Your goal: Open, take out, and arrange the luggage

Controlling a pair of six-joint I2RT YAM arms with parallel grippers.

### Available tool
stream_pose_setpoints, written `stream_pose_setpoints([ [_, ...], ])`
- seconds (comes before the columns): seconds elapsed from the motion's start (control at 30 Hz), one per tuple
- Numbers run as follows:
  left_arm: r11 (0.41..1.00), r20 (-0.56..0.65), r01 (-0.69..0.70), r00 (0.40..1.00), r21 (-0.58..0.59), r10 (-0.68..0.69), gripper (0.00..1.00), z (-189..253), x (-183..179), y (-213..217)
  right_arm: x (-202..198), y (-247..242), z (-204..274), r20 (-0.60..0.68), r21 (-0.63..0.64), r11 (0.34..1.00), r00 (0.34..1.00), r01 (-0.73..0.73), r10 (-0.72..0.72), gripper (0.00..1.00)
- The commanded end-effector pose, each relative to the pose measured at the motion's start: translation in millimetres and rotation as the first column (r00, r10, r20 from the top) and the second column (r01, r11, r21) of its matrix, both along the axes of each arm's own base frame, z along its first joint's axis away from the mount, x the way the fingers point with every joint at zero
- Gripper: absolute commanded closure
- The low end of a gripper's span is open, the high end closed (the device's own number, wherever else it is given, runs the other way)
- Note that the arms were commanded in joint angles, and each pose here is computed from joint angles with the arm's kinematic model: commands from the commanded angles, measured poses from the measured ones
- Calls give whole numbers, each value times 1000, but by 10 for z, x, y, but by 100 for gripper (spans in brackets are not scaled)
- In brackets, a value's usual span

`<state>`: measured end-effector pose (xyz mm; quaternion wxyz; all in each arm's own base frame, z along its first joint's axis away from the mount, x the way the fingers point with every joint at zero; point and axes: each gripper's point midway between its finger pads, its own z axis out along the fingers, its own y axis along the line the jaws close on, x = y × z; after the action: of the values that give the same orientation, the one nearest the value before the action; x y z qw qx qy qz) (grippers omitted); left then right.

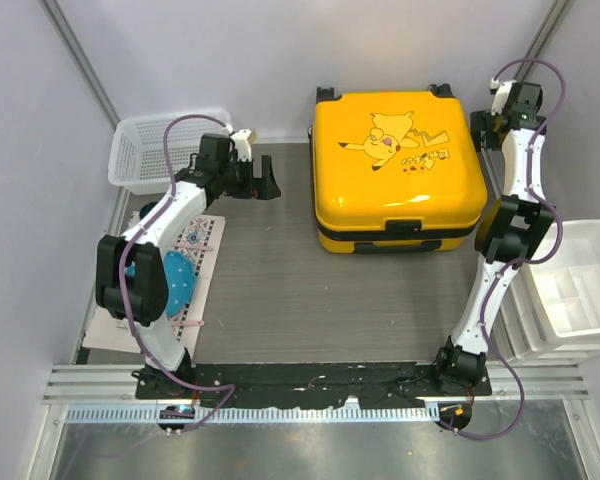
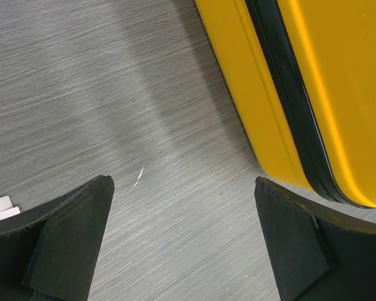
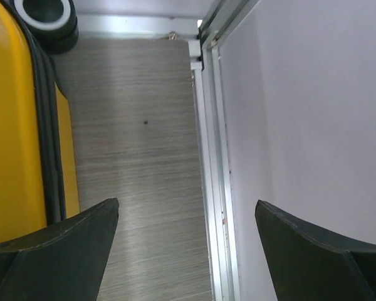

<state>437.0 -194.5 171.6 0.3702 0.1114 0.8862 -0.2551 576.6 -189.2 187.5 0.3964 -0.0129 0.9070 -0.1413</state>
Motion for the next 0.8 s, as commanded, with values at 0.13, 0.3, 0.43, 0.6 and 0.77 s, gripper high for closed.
stream_pose_setpoints([
  [0.13, 1000, 105, -21, 994, 2, 20, 0, 338, 102, 77, 74, 1125, -308, -42, 166, 945, 956, -281, 292, 4],
  [0.3, 995, 65, -90, 994, -46, 92, 0, 301, 64, 396, 95, 1754, -263, -31, 200, 916, 933, -347, 360, 3],
  [0.43, 994, 46, -109, 993, -22, 109, 1, 265, -5, 608, 10, 2128, -316, -50, 264, 903, 930, -338, 363, 3],
  [0.6, 997, 51, -81, 995, 16, 80, 0, 262, -159, 770, -182, 2458, -344, -70, 355, 882, 932, -309, 355, 3],
  [0.77, 994, 83, -106, 991, 16, 105, 0, 377, -254, 929, -396, 2713, -292, -80, 386, 855, 911, -345, 404, 1],
])
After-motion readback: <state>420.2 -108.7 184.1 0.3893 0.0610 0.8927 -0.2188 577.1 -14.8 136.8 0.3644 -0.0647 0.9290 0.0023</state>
